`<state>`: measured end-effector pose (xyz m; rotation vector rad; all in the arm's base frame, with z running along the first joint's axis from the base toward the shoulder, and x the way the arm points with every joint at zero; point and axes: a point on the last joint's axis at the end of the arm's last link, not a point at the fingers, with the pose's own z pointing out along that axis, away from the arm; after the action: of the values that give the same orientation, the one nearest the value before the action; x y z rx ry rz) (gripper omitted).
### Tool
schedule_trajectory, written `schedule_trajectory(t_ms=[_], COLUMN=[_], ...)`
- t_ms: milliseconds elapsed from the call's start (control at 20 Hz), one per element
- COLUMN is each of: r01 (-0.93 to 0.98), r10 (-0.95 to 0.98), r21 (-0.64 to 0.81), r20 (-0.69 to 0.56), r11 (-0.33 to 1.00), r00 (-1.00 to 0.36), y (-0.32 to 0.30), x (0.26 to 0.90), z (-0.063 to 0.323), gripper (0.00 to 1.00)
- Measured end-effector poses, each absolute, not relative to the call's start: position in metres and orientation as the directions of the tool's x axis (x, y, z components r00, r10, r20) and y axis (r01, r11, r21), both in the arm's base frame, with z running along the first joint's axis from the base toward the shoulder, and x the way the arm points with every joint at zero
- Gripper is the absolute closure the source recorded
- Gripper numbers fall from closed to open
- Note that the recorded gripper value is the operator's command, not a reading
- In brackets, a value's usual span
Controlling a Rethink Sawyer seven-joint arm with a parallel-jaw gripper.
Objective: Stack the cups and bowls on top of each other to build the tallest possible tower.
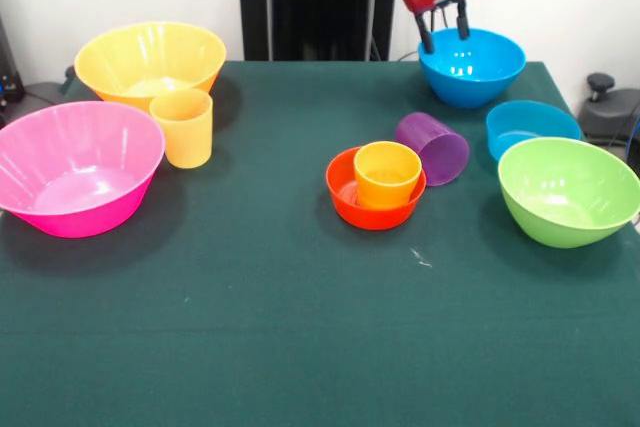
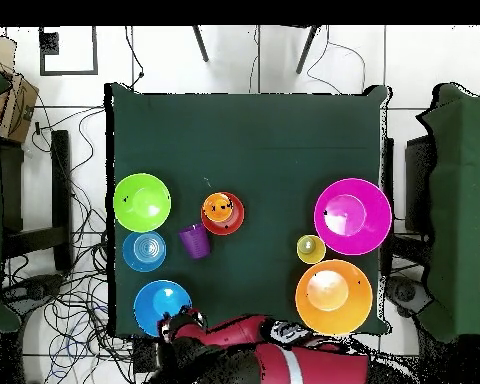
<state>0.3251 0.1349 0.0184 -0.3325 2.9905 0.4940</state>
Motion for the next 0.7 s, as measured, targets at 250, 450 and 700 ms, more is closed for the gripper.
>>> schedule_trajectory(t_ms=[250, 450, 700], r01=[-0.219, -0.218, -0.221], r10=[-0.189, -0.189, -0.192], r21=[0.311, 0.312, 0.309], r20=[-0.123, -0.123, -0.121], r11=[0.925, 0.925, 0.925], r00=[-0.974, -0.974, -0.974], y=[0.1295, 0.1295, 0.1298], x=[0.3243, 0.3243, 0.3233], z=[0.0175, 0.0175, 0.0171], gripper=[0.00, 0.00, 0.00])
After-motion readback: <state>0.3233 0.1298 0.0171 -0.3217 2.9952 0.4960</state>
